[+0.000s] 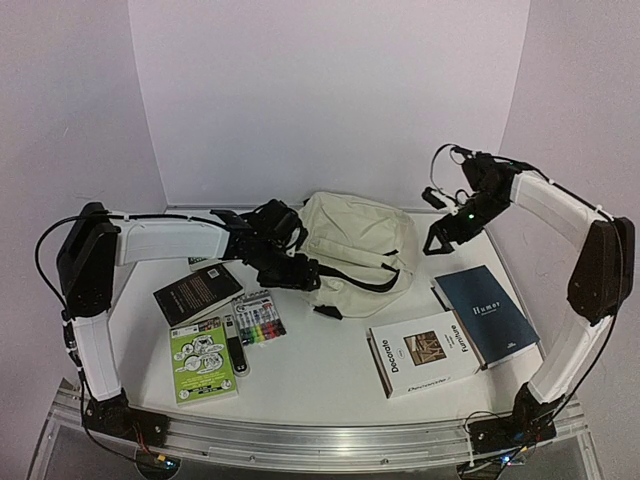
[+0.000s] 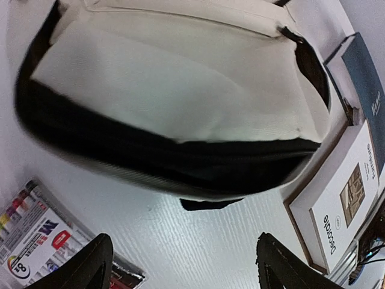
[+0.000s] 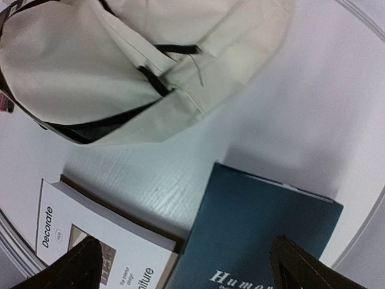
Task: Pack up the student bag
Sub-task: Adjust the student bag at the center of the board.
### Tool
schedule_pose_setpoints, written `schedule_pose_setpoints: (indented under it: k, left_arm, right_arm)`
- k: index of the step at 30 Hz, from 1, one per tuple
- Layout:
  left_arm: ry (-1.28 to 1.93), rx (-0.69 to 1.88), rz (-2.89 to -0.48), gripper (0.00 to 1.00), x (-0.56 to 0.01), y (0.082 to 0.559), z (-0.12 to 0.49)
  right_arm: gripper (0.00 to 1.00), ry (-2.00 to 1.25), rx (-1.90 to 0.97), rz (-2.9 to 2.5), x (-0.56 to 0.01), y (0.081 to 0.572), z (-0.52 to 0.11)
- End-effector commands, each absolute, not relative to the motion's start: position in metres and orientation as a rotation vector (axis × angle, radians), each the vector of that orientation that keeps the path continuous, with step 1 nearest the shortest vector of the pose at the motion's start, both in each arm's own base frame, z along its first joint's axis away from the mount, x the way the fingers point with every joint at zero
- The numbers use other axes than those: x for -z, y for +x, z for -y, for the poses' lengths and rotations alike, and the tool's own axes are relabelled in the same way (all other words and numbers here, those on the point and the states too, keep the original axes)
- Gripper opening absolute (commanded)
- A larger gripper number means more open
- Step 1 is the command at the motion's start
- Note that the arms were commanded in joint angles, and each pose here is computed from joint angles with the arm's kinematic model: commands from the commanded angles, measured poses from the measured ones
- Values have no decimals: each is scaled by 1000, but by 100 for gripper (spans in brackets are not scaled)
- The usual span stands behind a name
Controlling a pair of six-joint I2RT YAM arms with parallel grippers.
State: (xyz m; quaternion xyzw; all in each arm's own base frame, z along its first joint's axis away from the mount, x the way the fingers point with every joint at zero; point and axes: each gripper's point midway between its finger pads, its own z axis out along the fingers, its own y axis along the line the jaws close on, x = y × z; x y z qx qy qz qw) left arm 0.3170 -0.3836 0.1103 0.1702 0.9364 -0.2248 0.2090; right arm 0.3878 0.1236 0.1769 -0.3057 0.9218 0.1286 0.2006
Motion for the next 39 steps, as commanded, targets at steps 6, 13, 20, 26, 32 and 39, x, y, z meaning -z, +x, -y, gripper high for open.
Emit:
schedule_pose_setpoints:
  k: [6,13,20,26,32,39]
  left_arm:
    - [95,734,-2492,81,-166,325,345]
    - [-6,707,-2508,82,-160,321,328]
    - [-14,692,-2529,83,-152,320,327]
    - [10,686,-2551,82,-137,325,336]
    - [63,729,-2526,83,-138,340,358]
    - [188,838,-2357,87,-183,348,393]
  right_arm:
    - [85,-1136,-524,-2264,-198,405,-298]
    - [84,-1270,-577,-2278,-155,392,-360]
    - [51,-1233,-476,-2345,-125,411,-362]
    - [8,-1178,-527,-2313,-152,413,-368]
    - [0,-1131,-600,-2259,-191,408,-373]
    - [0,-1048,-792,-2177,-255,393,-383]
